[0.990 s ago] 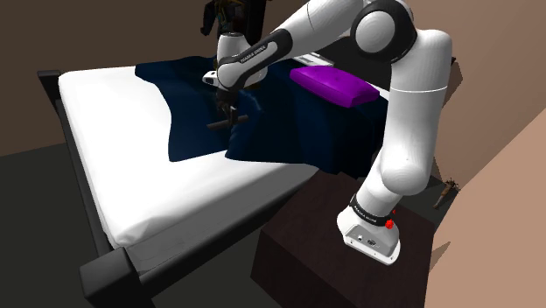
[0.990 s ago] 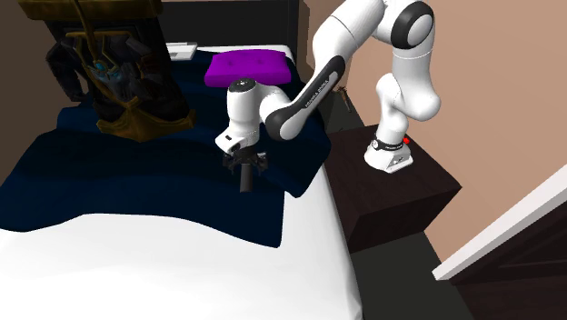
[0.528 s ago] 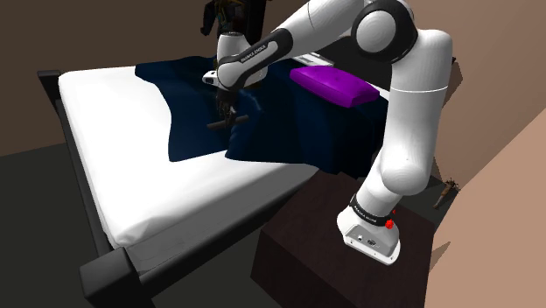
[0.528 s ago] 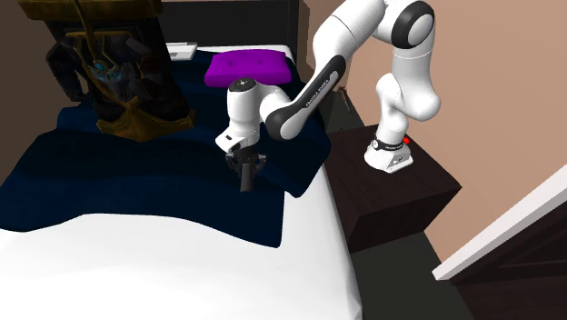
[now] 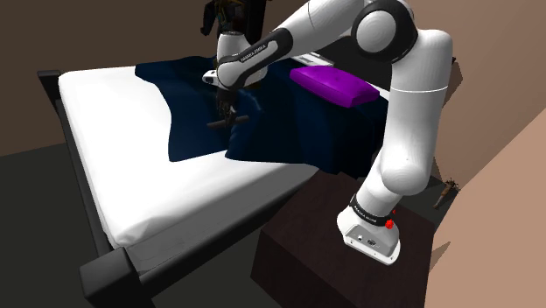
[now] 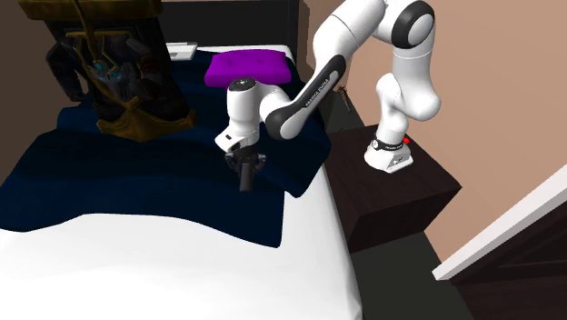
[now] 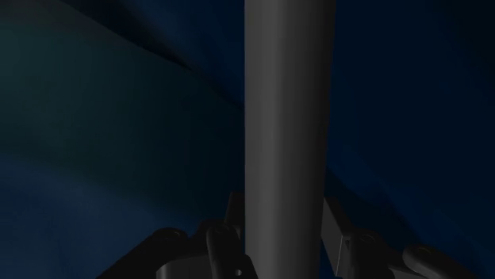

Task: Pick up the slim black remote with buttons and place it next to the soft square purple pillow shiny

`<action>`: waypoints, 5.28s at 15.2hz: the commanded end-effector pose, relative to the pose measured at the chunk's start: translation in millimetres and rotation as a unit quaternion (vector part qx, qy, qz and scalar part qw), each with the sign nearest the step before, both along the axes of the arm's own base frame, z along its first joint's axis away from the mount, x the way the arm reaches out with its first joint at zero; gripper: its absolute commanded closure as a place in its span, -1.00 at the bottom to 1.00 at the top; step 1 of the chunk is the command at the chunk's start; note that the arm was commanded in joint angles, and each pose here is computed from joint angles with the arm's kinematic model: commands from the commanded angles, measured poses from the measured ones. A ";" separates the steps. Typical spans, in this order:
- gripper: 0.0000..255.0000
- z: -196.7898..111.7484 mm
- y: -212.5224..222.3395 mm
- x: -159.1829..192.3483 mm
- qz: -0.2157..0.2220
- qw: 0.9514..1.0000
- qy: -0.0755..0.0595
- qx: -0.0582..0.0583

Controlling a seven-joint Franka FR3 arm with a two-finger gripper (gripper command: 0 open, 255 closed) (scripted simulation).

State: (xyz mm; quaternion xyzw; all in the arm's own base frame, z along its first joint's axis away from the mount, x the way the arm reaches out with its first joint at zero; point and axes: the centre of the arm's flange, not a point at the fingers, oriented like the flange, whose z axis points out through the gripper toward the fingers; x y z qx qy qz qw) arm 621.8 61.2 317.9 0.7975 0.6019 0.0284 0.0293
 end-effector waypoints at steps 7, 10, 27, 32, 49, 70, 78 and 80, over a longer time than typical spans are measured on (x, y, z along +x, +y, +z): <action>1.00 39.0 -0.8 0.4 0.000 1.000 0.000 0.000; 1.00 54.8 -0.8 0.4 0.000 1.000 0.000 0.000; 1.00 144.6 -0.8 0.4 0.000 1.000 0.000 0.000; 1.00 171.0 -0.8 0.4 0.000 1.000 0.000 0.000; 1.00 225.3 -76.4 -23.3 0.000 1.000 0.000 0.000; 1.00 225.3 -341.0 -106.0 0.000 1.000 0.000 0.000; 1.00 188.4 -356.4 -110.8 0.000 1.000 0.000 0.000; 1.00 177.8 -356.4 -110.8 0.000 1.000 0.000 0.000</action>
